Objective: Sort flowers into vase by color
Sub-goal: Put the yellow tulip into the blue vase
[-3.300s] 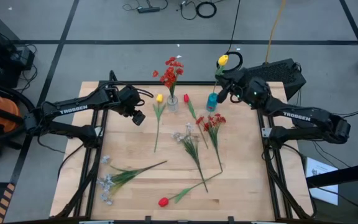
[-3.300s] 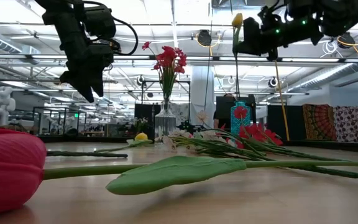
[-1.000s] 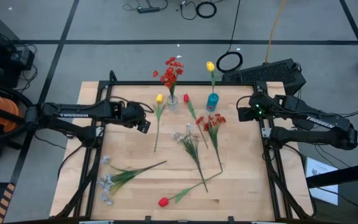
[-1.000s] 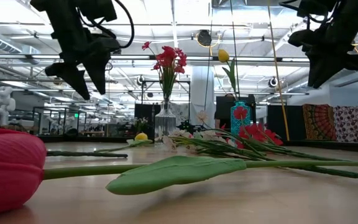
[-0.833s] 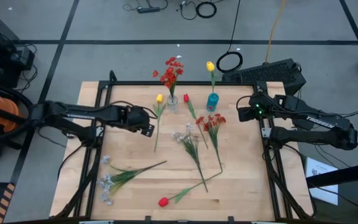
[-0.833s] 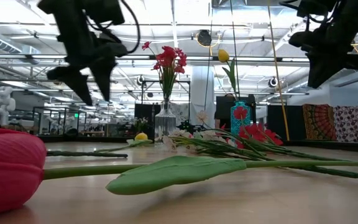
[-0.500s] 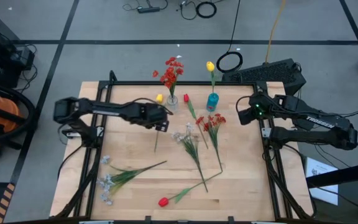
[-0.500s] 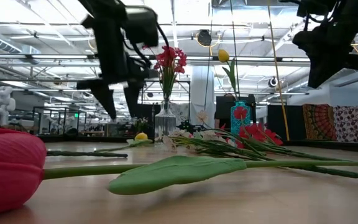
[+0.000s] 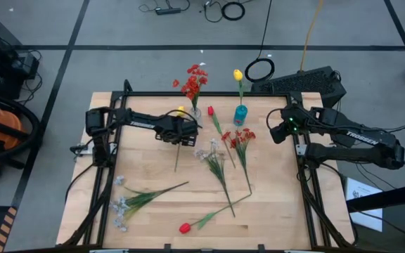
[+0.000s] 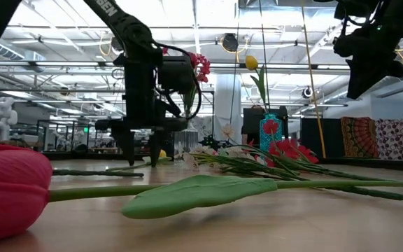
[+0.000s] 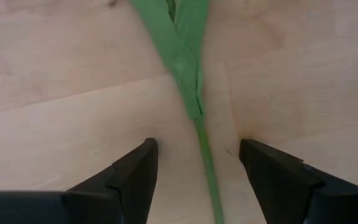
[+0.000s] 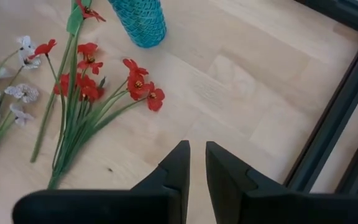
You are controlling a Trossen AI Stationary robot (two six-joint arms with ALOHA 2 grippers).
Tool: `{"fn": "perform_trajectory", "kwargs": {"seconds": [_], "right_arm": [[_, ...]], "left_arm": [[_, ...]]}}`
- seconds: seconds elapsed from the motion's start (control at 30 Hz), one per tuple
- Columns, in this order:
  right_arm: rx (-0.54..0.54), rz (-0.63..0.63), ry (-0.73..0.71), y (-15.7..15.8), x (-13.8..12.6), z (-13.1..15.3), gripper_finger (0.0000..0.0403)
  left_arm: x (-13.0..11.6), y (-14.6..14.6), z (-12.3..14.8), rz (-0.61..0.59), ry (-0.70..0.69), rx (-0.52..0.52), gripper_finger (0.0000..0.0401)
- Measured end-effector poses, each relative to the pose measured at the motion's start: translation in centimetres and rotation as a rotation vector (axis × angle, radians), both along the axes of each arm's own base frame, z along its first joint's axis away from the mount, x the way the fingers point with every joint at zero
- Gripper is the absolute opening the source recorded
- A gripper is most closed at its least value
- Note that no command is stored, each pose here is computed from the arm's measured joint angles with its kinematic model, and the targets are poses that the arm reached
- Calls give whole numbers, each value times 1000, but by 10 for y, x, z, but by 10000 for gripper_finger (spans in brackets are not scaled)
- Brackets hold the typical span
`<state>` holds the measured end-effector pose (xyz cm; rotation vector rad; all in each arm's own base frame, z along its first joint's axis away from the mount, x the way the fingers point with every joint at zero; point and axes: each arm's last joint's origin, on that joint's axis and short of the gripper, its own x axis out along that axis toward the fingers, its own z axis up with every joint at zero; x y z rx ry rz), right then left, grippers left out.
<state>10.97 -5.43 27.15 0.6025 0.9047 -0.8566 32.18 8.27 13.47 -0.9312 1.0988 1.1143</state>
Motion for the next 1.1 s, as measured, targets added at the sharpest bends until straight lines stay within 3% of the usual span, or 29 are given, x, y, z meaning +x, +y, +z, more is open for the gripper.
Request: {"fn": "perform_trajectory", "kwargs": {"seconds": [0.17,0.53,0.73,0.9,1.1], "right_arm": [[-4,10,5,0,0,0,43],[-24,9,-38,-2,4,2,43],[-16,-22,-64,-2,5,3,43],[2,-51,-79,-2,5,3,43],[28,-61,-42,0,1,0,43]], "left_arm": [[2,1,-11,2,21,-17,199],[1,-12,-11,-43,66,-29,11],[-17,-42,10,-115,169,-85,8],[-41,-62,56,-129,172,-43,3],[-65,-89,111,-178,-51,49,3]]}}
